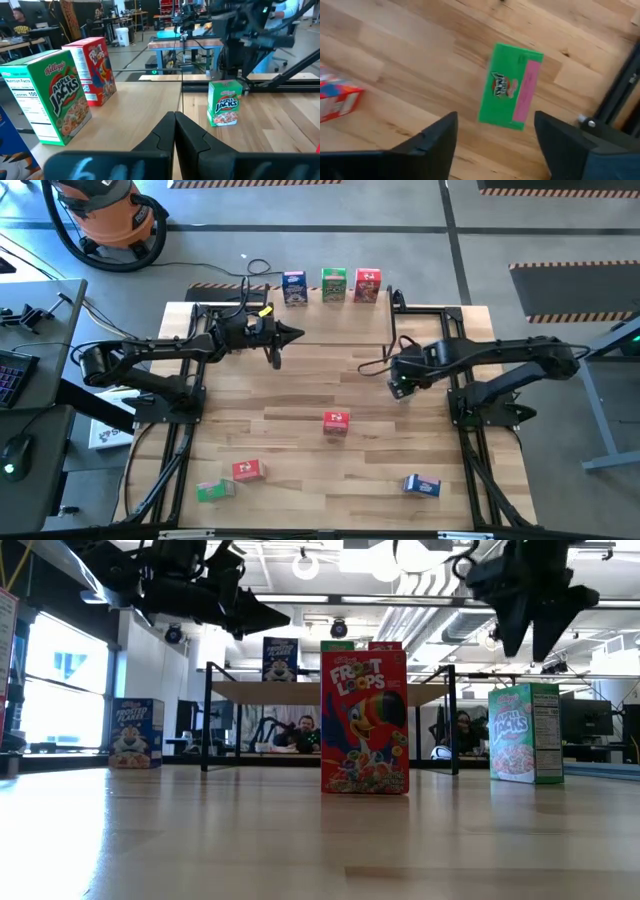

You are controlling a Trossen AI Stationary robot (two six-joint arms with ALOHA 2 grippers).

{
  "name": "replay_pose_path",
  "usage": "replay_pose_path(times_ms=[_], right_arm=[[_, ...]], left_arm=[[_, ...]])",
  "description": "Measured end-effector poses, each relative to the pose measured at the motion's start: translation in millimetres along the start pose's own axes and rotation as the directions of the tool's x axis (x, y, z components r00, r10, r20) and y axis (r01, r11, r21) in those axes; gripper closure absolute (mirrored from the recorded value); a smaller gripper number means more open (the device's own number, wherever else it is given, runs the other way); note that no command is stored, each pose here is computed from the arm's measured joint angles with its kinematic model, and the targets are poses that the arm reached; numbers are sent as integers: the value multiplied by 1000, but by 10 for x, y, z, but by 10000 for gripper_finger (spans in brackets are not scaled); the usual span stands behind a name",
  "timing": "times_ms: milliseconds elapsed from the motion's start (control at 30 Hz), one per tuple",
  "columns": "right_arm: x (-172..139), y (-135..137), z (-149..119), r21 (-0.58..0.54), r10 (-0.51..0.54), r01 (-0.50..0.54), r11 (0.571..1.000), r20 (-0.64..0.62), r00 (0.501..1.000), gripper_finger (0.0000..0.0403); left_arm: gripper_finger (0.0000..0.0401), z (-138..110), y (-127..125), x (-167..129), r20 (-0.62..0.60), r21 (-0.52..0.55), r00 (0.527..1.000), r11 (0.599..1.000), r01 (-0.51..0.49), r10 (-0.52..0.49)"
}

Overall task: Stack cereal on shelf
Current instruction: Adjust the bottom green cereal box on the shelf

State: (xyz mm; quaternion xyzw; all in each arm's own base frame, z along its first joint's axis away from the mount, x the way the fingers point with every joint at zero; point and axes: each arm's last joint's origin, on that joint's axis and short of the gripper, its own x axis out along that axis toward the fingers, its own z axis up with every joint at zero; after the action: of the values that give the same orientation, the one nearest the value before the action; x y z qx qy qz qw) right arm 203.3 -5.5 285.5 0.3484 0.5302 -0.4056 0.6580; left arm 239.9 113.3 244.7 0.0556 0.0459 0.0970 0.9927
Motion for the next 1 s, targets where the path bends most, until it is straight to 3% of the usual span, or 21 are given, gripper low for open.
replay_pose_path(times_ms=[133,500,1000], right_arm=[[122,22,121,10,-46,47,999,-37,998,132],[413,53,371,-1,-130,131,991,-127,983,130],[503,164,412,-11,-62,61,998,-147,987,130]], left_arm=[[401,0,0,0,0,0,1000,1000,0,0],[401,-6,-3,0,-6,-9,1000,1000,8,-8],[401,-19,-6,0,-18,-13,1000,1000,11,-11]])
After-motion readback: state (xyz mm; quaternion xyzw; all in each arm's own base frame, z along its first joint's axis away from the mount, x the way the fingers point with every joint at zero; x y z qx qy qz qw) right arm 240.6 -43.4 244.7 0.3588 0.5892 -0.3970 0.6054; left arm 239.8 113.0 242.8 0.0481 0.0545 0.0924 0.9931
